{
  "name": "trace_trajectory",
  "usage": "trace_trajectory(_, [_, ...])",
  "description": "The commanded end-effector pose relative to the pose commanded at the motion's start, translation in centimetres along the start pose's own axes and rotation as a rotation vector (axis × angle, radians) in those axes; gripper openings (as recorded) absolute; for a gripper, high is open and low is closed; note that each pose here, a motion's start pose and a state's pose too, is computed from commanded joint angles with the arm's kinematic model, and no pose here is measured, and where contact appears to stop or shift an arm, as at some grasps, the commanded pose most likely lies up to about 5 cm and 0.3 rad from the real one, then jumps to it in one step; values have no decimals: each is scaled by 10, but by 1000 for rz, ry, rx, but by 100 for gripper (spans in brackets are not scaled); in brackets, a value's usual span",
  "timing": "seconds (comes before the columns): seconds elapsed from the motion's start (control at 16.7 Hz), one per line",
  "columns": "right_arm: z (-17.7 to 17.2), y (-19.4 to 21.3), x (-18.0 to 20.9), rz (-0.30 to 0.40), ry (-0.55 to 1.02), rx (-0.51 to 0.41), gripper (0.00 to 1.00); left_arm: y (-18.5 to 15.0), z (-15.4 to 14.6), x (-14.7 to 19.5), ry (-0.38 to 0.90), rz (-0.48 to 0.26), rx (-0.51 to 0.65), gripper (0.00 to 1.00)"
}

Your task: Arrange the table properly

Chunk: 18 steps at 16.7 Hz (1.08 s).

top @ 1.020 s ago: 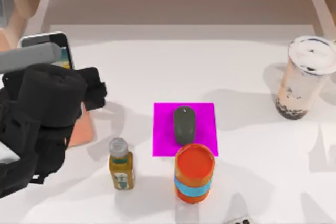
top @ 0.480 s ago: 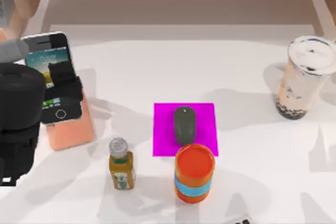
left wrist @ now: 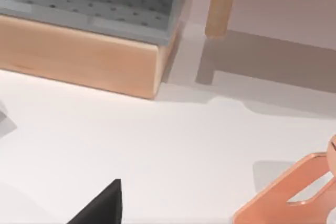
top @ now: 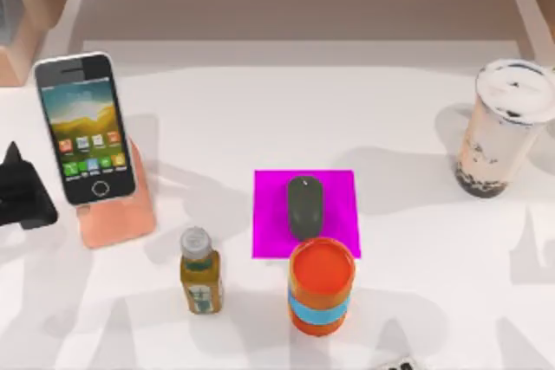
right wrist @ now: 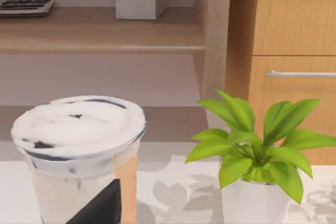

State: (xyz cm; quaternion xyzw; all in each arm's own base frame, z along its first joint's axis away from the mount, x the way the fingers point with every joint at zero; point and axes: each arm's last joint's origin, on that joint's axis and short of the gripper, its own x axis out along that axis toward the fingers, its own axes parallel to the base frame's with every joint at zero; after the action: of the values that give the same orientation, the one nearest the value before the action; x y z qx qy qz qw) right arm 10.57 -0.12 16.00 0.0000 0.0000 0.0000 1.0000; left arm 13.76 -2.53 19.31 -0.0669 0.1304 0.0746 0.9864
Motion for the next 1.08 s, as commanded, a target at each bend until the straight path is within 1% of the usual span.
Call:
trace_trajectory(0.24, [0,0,0,0,0,0,100,22,-19,-16,-152,-99,55,100])
trace_trajectory(0.42, [0,0,0,0,0,0,100,30,-31,-18,-233,-137,110,100])
trace_trajectory(0.6, [0,0,0,0,0,0,100,33,-36,-18,-262,-150,134,100])
trace_trajectory(1.08, [-4,1,4,8,16,5,100,33,-36,-18,-262,-150,134,100])
